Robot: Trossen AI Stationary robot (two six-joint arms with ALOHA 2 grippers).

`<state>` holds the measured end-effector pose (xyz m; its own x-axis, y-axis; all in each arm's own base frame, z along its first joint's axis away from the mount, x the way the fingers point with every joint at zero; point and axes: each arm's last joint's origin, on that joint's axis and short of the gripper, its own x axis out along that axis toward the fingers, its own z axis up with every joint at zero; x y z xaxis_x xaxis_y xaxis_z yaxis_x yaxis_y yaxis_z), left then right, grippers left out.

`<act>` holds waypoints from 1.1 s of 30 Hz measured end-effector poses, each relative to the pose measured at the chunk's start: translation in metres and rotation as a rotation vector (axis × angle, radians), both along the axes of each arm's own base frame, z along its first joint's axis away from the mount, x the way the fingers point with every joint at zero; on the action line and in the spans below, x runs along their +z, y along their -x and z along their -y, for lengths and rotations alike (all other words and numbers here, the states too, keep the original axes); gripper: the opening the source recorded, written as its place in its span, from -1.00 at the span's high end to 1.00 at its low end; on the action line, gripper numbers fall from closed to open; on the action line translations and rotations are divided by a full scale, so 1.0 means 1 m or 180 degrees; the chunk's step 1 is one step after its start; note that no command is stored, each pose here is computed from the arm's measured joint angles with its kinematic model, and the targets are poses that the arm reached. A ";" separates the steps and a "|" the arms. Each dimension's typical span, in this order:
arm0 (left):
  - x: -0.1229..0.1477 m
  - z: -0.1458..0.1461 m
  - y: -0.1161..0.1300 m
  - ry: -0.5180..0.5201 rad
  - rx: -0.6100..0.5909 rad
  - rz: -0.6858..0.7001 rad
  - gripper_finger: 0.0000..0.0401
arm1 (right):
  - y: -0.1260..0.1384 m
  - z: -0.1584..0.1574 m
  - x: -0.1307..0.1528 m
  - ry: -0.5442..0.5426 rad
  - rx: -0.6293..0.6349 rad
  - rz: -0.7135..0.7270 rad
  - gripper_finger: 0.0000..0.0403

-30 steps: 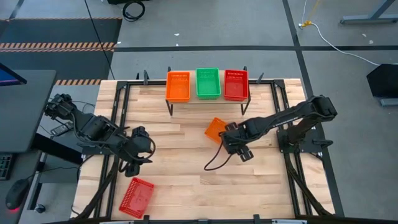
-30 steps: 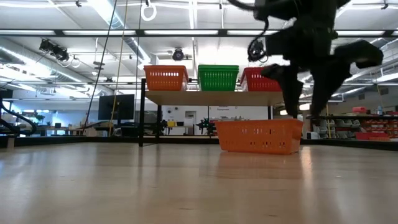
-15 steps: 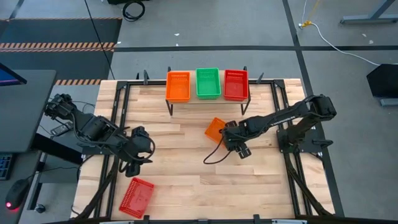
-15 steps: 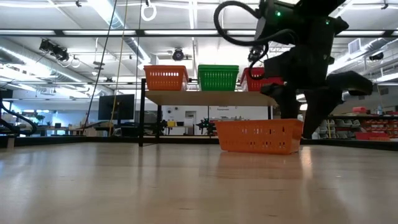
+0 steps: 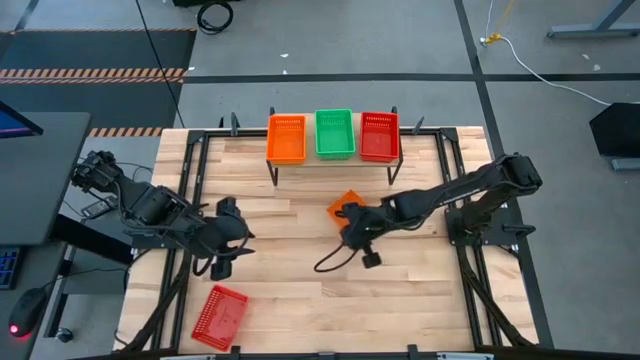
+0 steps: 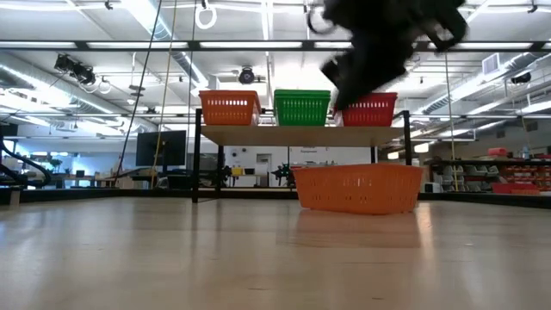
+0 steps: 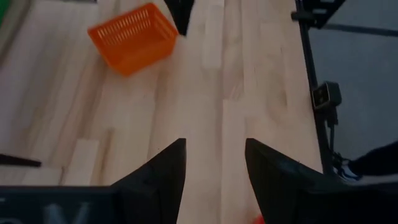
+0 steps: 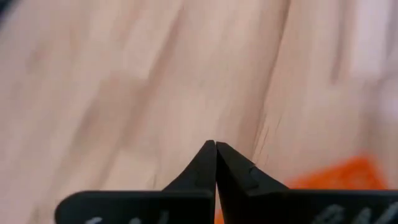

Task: Stack baskets on shelf by color
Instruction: Stack the orange bin on the orange bins on the shelf

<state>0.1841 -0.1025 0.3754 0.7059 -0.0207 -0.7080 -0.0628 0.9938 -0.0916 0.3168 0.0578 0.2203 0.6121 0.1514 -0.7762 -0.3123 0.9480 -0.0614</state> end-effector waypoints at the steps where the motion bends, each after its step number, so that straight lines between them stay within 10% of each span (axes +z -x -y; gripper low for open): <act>1: 0.001 0.000 -0.001 -0.0020 0.0009 0.0047 0.14 | -0.004 -0.001 0.007 -0.0011 -0.0005 0.0127 0.96; 8: 0.005 -0.007 -0.009 -0.0013 0.0128 0.0248 0.14 | -0.017 -0.003 0.042 0.0100 -0.0148 0.0441 0.94; 15: 0.003 -0.015 -0.036 0.0124 0.0472 0.0446 0.14 | 0.000 0.009 0.047 0.0237 -0.0730 -0.0245 0.79; 23: -0.015 -0.009 -0.058 0.0032 0.0513 0.0232 0.13 | 0.043 0.013 -0.004 0.0467 -0.0445 -0.1524 0.35; 33: -0.014 0.003 -0.058 0.0215 0.0480 0.0323 0.14 | 0.039 0.016 -0.034 0.0516 -0.0577 -0.1068 -0.16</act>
